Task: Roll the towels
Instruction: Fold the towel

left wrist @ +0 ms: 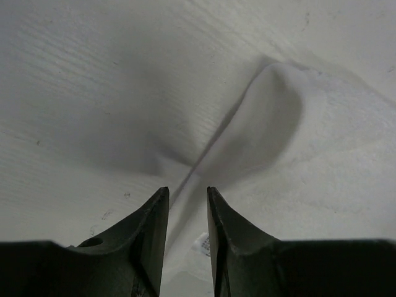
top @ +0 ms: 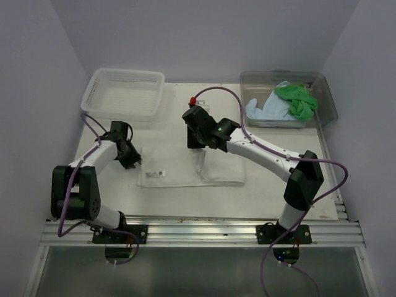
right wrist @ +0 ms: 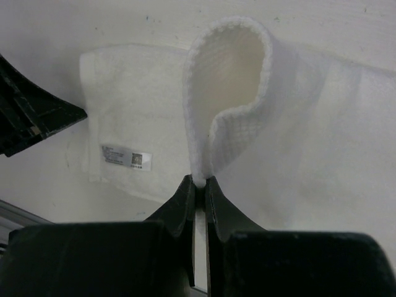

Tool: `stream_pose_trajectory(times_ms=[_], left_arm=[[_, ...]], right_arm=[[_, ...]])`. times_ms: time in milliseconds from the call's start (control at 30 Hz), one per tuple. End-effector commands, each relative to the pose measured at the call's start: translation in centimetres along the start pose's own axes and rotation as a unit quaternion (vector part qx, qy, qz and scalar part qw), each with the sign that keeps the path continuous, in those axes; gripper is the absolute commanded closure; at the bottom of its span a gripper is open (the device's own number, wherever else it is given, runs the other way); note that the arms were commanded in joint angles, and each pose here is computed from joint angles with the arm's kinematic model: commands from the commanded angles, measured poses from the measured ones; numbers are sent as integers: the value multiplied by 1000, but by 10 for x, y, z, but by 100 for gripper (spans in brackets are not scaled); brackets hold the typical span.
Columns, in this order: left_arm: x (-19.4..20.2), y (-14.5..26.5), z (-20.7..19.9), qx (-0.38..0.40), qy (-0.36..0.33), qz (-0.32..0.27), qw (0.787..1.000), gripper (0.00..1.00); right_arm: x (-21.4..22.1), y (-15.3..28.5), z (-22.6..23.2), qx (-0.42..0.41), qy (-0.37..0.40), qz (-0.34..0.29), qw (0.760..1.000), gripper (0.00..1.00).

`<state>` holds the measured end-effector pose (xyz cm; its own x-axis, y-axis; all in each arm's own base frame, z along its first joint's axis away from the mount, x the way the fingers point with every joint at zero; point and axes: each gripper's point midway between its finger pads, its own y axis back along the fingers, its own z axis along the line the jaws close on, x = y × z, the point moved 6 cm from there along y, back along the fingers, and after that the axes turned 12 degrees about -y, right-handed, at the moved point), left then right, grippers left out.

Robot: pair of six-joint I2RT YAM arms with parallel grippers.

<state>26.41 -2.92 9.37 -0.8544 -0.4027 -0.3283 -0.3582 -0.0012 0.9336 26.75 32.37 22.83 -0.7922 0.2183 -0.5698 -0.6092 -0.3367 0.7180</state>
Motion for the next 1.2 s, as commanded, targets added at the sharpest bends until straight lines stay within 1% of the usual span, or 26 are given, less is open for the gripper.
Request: stream_pose_trajectory(times_ms=[0, 67, 167, 300, 400, 467, 500, 533, 733, 1033, 1067, 1100, 1133, 1167], left_arm=[[-1, -15, 6, -12, -3, -7, 1000, 66], [3, -22, 6, -7, -7, 6, 1000, 69], [9, -27, 4, 5, -6, 19, 1000, 70], [11, -30, 3, 10, -6, 25, 1000, 71], [12, -32, 3, 11, -8, 30, 999, 71], [14, -33, 3, 10, -7, 33, 999, 71], [14, -33, 3, 10, -8, 33, 999, 72], [14, -33, 4, 9, -7, 34, 999, 72], [18, -31, 6, 4, -5, 34, 999, 72], [15, -25, 7, -1, -3, 26, 1000, 72], [15, -24, 8, -4, -3, 25, 1000, 72], [14, -22, 8, -5, -3, 23, 1000, 72], [13, -18, 8, -5, -3, 21, 1000, 72], [11, -16, 11, -20, -3, 15, 1000, 71]], right_arm=[[-11, 8, 34, -57, 3, -14, 998, 100], [-7, 1, 44, -63, 13, -6, 998, 100], [3, -4, 59, -71, 27, 7, 997, 100], [18, -20, 82, -83, 40, 25, 995, 100], [26, -22, 99, -95, 53, 31, 994, 100], [38, -34, 103, -88, 64, 43, 993, 100], [35, -35, 108, -93, 63, 40, 993, 100], [44, -45, 108, -87, 67, 51, 993, 100], [50, -60, 118, -89, 71, 61, 992, 100], [71, -84, 127, -103, 76, 95, 987, 100], [71, -85, 130, -113, 75, 96, 986, 97], [76, -86, 133, -131, 77, 114, 982, 88], [77, -84, 138, -147, 79, 120, 979, 76], [76, -80, 144, -163, 82, 124, 975, 57]])
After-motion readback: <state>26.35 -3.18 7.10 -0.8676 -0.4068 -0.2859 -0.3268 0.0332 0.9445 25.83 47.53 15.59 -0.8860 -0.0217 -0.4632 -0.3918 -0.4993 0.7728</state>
